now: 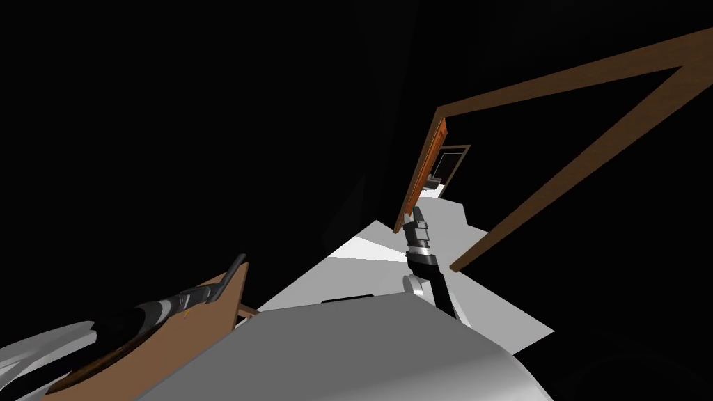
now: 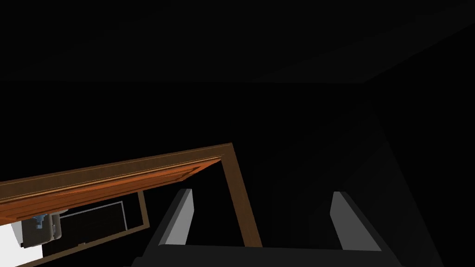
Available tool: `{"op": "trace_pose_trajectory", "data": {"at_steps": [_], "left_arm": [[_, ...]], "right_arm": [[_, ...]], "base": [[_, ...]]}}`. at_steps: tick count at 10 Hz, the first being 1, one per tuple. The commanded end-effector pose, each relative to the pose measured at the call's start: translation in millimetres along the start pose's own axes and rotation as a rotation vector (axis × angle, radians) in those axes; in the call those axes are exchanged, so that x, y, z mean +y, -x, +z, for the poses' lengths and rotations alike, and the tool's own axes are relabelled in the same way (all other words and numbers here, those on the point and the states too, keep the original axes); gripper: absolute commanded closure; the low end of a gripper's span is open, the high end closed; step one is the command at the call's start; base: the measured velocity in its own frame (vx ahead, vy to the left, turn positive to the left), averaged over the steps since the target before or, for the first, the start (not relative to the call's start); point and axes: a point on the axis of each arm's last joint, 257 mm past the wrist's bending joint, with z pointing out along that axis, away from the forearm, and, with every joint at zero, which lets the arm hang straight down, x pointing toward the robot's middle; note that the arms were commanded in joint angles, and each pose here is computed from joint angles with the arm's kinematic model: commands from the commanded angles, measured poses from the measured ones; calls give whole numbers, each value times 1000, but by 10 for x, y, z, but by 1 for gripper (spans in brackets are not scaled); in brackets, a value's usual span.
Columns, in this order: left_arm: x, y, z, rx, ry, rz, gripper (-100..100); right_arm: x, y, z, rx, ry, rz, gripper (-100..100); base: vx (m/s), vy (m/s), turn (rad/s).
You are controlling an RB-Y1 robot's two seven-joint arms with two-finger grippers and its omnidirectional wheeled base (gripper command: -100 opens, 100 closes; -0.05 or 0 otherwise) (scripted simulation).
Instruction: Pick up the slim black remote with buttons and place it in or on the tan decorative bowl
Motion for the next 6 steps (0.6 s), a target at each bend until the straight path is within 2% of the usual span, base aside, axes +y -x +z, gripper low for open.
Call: {"op": "trace_pose_trajectory", "data": {"at_steps": [1,2,3,4,5,6], "left_arm": [[-33,-24,7,27,-20,14,100],[-26,-71,5,45,-18,38,100],[-85,-9,21,60,-48,23,100],[-84,-62,18,80,-49,45,100],[-74,-102,15,95,-46,64,100],[-131,-62,23,116,-75,50,100]], "right_arm": [[0,0,0,0,0,0,0],[0,0,0,0,0,0,0],[1,-1,1,0,0,0,0],[0,0,0,0,0,0,0],[0,0,1,0,0,0,0],[1,-1,1,0,0,0,0]], "base": [[147,24,218],[65,12,29],[102,63,263],[129,54,224],[78,15,20],[123,62,312]]}}
